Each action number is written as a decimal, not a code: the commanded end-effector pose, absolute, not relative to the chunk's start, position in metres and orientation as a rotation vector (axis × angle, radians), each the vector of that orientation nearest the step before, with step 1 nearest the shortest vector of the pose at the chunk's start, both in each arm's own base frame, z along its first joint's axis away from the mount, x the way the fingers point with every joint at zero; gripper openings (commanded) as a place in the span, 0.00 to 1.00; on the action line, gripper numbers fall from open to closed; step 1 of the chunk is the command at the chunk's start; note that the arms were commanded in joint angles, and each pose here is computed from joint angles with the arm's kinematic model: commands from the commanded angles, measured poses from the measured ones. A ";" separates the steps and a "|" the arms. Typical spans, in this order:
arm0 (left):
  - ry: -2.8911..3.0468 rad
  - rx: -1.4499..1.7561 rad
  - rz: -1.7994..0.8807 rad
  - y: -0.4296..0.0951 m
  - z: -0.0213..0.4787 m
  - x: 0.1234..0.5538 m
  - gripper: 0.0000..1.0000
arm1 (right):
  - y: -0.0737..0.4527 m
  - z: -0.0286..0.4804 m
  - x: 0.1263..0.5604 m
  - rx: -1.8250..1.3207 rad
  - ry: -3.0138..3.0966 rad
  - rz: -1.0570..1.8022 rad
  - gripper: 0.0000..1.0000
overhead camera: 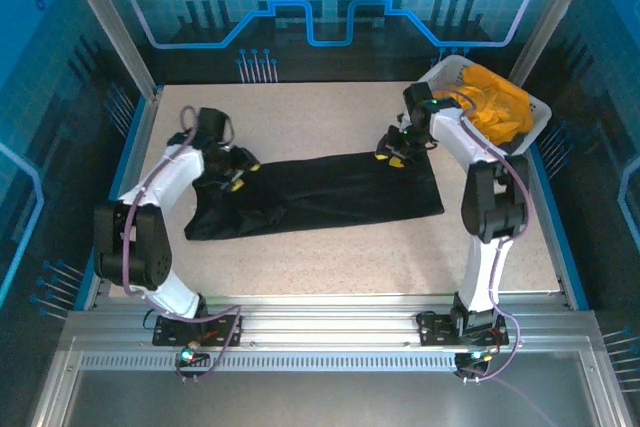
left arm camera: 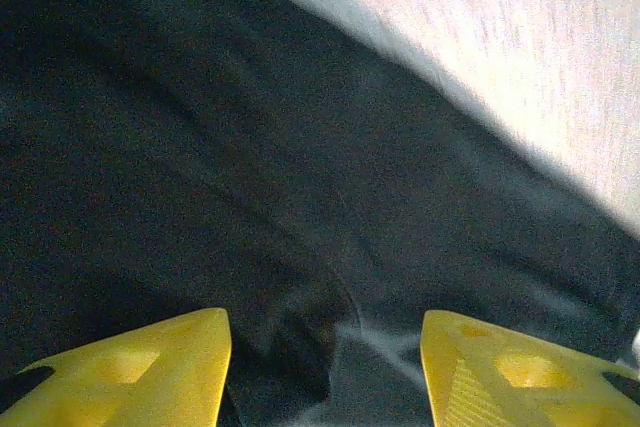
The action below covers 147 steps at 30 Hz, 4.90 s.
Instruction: Fold and stack the t-shirts
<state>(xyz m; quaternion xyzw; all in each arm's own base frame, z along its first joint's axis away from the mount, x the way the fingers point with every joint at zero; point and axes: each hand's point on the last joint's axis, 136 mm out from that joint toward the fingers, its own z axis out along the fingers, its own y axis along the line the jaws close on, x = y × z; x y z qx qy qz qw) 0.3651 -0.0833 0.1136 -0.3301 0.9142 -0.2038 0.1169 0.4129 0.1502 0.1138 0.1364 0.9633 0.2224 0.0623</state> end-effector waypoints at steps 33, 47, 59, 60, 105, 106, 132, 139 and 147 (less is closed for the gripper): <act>2.849 -0.329 0.189 -0.153 0.037 0.290 0.30 | 0.164 0.150 0.324 0.363 2.797 0.899 0.46; 2.776 -0.534 -0.010 -0.156 0.085 0.295 0.00 | 0.164 0.148 0.320 0.375 2.789 0.921 0.46; 2.630 -1.272 -0.653 -0.159 0.090 0.282 0.00 | 0.167 0.143 0.320 0.366 2.806 0.932 0.45; 2.609 -1.310 -0.697 -0.163 0.091 0.283 0.00 | 0.167 0.142 0.319 0.364 2.807 0.931 0.45; 2.740 -1.307 -0.411 -0.067 0.051 0.226 0.48 | 0.180 0.117 0.318 0.355 2.871 0.922 0.43; 2.745 -1.326 -0.426 -0.070 0.047 0.225 0.49 | 0.181 0.115 0.319 0.358 2.872 0.928 0.43; 2.814 -1.208 -0.404 -0.100 0.041 0.205 0.00 | 0.183 0.098 0.327 0.393 2.900 0.934 0.43; 2.830 -1.187 -0.303 -0.086 0.065 0.188 0.00 | 0.182 0.097 0.330 0.396 2.904 0.926 0.43; 2.769 -1.181 -0.123 -0.048 0.075 0.178 0.00 | 0.183 0.097 0.330 0.392 2.907 0.932 0.43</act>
